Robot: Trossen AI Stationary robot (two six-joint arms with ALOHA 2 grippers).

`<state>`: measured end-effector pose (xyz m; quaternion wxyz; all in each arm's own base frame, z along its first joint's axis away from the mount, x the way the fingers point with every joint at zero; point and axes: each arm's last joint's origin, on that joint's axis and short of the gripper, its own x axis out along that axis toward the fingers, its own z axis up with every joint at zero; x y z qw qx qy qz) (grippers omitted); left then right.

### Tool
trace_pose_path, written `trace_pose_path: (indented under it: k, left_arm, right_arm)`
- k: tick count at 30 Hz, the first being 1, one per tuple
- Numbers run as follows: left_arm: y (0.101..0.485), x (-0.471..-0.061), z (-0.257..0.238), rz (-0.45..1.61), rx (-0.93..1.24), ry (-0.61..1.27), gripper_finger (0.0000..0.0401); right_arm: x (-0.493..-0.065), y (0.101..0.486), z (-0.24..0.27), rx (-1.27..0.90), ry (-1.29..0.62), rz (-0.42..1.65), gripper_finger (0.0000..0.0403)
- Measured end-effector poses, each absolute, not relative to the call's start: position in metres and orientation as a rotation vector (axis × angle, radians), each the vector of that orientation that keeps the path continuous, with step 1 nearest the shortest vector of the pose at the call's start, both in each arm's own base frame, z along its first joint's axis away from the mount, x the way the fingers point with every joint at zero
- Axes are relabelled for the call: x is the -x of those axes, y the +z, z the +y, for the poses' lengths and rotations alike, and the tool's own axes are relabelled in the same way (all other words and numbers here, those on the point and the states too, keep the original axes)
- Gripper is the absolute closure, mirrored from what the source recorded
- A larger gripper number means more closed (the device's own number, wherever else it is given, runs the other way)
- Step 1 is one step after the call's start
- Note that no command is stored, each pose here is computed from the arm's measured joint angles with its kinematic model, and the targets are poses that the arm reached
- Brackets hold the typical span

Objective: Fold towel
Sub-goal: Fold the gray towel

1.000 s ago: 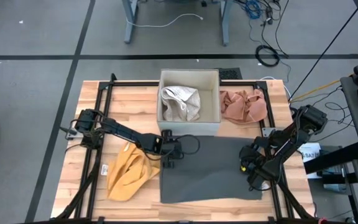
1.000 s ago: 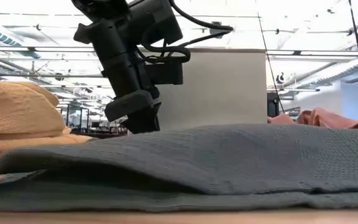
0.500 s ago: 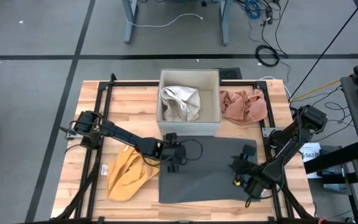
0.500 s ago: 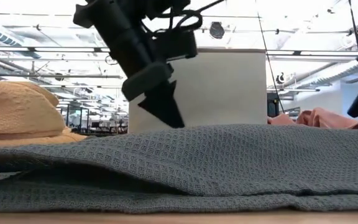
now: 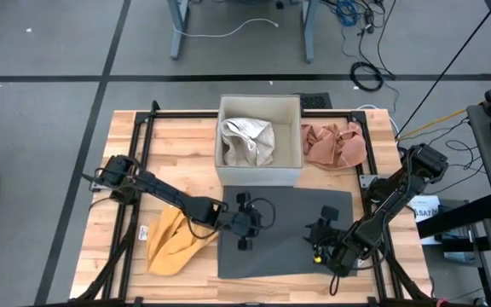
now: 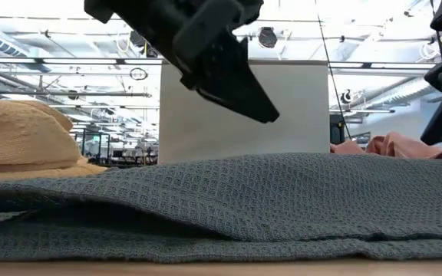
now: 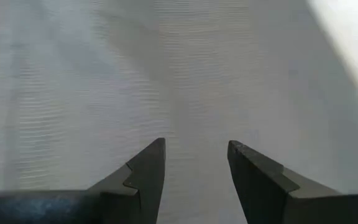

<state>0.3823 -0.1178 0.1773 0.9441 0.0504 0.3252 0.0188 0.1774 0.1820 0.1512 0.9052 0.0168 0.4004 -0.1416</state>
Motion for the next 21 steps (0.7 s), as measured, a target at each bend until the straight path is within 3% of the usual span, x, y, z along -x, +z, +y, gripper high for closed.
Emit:
trace_pose_path:
  k: [12,16,21]
  left_arm:
    - [0.179,-0.377,-0.143,0.639,-0.083,-0.100,0.0248]
    - [0.162,-0.381,-0.148,0.678,-0.078,-0.202,0.0248]
    - [0.132,-0.388,-0.146,0.721,-0.080,-0.185,0.0248]
  right_arm:
    - [-0.171,0.128,0.179,-0.199,-0.190,0.870,0.0239]
    - [-0.164,0.118,0.174,-0.265,-0.197,0.944,0.0239]
    - [-0.162,0.116,0.173,-0.334,-0.195,0.987,0.0239]
